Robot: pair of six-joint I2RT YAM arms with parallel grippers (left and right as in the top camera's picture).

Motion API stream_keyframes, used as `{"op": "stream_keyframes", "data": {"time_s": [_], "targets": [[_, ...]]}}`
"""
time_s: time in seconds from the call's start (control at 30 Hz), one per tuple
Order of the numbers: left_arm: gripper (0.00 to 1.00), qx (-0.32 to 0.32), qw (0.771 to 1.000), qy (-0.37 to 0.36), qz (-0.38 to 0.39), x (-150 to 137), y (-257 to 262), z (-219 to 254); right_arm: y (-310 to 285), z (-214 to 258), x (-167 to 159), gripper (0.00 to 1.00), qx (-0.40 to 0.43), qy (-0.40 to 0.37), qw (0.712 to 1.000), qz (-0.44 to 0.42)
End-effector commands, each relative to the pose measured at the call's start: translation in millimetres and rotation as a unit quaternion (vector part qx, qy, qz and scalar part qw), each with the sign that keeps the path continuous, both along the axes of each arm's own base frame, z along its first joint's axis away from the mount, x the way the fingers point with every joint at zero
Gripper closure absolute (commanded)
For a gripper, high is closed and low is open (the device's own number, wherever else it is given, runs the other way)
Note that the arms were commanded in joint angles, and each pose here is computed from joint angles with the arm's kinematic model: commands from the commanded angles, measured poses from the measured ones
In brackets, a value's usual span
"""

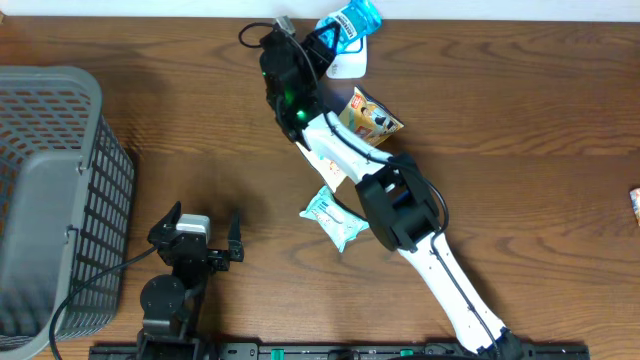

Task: Scan the item barcode
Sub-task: 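Carry the teal bottle to the right edge and release it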

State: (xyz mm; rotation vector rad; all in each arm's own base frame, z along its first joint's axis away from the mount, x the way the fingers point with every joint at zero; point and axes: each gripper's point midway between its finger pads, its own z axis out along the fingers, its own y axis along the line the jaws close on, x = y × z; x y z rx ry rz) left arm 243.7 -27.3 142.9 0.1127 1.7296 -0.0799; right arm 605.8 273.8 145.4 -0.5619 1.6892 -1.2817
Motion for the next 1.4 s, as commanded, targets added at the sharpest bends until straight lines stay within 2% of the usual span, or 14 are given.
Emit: {"op": "stream_keyframes", "data": {"time_s": [0.0, 0.3, 0.5, 0.63, 0.8, 0.83, 1.0, 1.3, 1.37], "targets": [[0.0, 0.0, 1.0, 0.023, -0.005, -1.7, -1.6, -14.9, -14.4, 84.3, -19.1, 0.99, 0.037, -0.056, 0.996, -0.052], [0.0, 0.0, 1.0, 0.023, -0.005, -1.7, -1.6, -14.9, -68.9, 207.5, -63.1, 0.99, 0.115, -0.132, 0.976, -0.133], [0.0, 0.0, 1.0, 0.023, -0.005, -1.7, -1.6, -14.9, -126.8, 235.4, -68.6, 0.99, 0.139, -0.141, 0.966, -0.166], [0.0, 0.0, 1.0, 0.023, -0.005, -1.7, -1.6, -14.9, -178.6, 212.0, -58.0, 0.99, 0.146, -0.108, 0.965, -0.187], [0.0, 0.0, 1.0, 0.023, -0.005, -1.7, -1.6, -14.9, -256.3, 148.3, -49.3, 0.99, 0.207, -0.028, 0.952, -0.223], [0.0, 0.0, 1.0, 0.023, -0.005, -1.7, -1.6, -14.9, -290.0, 131.0, -52.3, 0.99, 0.236, -0.012, 0.939, -0.25], [0.0, 0.0, 1.0, 0.023, -0.005, -1.7, -1.6, -14.9, -372.6, 89.8, -63.0, 0.99, 0.324, 0.04, 0.896, -0.301], [0.0, 0.0, 1.0, 0.023, -0.005, -1.7, -1.6, -14.9, -493.4, 19.7, -108.7, 0.99, 0.48, 0.101, 0.784, -0.38], [0.0, 0.0, 1.0, 0.023, -0.005, -1.7, -1.6, -14.9, -511.5, 1.4, -119.1, 0.99, 0.525, 0.116, 0.751, -0.383]]}}
